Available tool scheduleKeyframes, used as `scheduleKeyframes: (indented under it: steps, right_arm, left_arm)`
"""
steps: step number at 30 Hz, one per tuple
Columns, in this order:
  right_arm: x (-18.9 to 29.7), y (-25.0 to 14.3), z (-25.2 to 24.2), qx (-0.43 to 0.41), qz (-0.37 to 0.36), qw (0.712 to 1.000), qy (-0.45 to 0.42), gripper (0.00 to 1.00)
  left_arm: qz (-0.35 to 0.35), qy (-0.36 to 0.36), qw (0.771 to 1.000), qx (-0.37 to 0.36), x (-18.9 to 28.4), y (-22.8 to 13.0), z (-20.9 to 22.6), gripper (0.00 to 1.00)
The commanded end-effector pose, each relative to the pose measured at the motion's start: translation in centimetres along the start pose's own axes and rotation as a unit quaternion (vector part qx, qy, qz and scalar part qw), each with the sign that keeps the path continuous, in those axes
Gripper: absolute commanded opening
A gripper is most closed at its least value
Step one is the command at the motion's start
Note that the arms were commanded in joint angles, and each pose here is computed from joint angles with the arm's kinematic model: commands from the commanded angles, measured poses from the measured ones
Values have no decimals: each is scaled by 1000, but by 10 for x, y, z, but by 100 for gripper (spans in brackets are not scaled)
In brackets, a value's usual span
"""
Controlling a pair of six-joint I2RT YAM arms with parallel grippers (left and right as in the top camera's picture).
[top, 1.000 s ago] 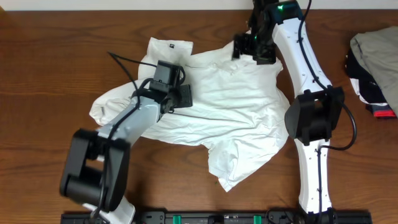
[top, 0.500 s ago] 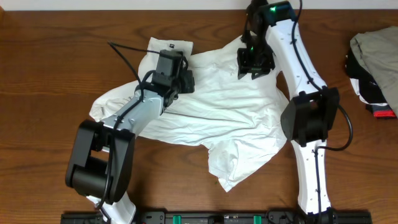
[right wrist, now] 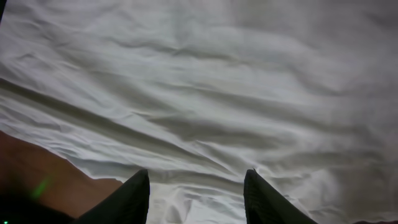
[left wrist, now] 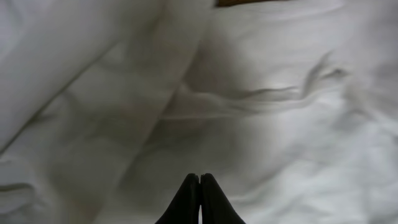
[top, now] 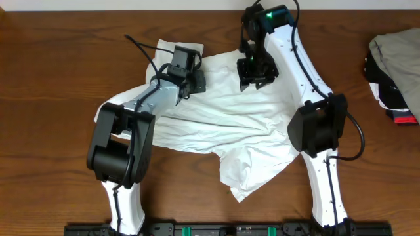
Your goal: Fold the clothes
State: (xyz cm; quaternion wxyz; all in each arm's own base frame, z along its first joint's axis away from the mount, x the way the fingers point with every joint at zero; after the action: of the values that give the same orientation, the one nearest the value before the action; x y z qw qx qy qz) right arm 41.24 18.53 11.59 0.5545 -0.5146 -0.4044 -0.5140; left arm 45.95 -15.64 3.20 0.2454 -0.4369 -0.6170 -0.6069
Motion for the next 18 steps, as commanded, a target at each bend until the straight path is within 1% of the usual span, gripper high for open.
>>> scheduleKeyframes:
  steps: [1,4,10,18]
  right_arm:
    - [2,4,-1,8,-10,1000,-2,47]
    - [2,4,-1,8,-10,1000,-2,49]
    - [-5,0,2,12,-1,1000,-7,50]
    - [-48,-12,7,8,38,999,-18,49]
  left_arm:
    - [-2,17,1000,10,-3,5,17,6]
    - [2,21,1000,14,-7,2,24,6]
    - [-11,32,999,15,-7,8,38,6]
    - [-23,51,998,31,-4,14,60,6]
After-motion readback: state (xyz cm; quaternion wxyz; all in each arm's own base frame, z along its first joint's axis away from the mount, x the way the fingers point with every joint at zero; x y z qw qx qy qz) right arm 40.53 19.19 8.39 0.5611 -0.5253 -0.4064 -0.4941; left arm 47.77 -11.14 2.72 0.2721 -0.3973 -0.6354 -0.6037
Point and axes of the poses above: each gripper's point midway between its finger pads, its own x axis back along the fingers, its own z axis along the line the jaws close on, y = z × x, the point moved 2 cm from there along x, back along the fingers, and after that the axes turned 14 degrees about -x, right-handed, at the moved point
